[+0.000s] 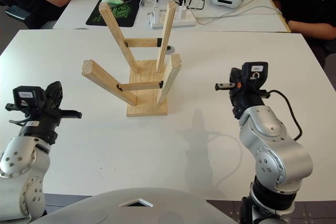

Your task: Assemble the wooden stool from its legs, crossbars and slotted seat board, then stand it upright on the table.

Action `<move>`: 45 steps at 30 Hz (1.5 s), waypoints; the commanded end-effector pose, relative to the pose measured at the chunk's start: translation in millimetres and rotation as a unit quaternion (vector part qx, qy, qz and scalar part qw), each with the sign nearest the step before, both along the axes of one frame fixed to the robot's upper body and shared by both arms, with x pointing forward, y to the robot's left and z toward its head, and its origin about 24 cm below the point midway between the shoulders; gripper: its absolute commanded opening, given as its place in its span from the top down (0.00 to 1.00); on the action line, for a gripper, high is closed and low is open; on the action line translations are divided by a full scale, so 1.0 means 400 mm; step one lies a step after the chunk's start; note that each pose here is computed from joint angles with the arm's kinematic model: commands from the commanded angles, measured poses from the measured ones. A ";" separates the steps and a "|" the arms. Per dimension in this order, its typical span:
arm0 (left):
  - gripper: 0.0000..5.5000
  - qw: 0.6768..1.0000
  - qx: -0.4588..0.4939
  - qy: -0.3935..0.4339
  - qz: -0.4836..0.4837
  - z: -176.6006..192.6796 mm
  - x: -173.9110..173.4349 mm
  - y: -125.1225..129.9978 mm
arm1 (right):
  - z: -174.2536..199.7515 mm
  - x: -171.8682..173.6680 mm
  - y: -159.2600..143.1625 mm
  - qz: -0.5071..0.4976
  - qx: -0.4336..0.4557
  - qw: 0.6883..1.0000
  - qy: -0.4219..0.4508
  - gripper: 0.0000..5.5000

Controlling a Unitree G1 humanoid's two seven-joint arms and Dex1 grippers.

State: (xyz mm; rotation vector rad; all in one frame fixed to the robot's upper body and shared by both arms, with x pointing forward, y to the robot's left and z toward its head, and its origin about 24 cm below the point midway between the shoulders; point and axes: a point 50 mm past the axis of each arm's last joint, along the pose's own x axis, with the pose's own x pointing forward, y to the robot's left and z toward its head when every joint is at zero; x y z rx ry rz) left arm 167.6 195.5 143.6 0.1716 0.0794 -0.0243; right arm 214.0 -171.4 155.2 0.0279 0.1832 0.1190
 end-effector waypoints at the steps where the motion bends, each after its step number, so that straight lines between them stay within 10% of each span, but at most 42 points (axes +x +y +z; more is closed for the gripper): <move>1: 1.00 0.973 -0.046 -0.046 -0.220 0.043 0.025 -0.159 | 0.076 -0.019 0.153 0.227 0.047 0.970 -0.080 0.99; 4: 1.00 0.963 -0.030 -0.060 -0.262 0.060 0.042 -0.195 | 0.063 -0.021 0.163 0.257 0.039 0.964 -0.062 0.99; 16: 1.00 0.998 0.061 -0.009 -0.011 0.017 0.040 0.000 | -0.001 0.007 -0.059 -0.073 -0.051 0.996 0.006 0.99; 31: 1.00 0.968 -0.084 -0.225 -0.073 0.252 0.187 -0.004 | 0.218 0.084 0.004 0.054 0.066 0.967 -0.241 0.99; 39: 1.00 0.932 -0.249 -0.160 -0.210 0.284 0.235 -0.075 | 0.225 0.097 0.091 0.159 0.106 0.954 -0.232 0.99; 45: 1.00 0.923 -0.201 -0.090 -0.315 0.310 0.236 -0.083 | 0.141 0.112 0.066 0.112 0.096 0.973 -0.175 0.99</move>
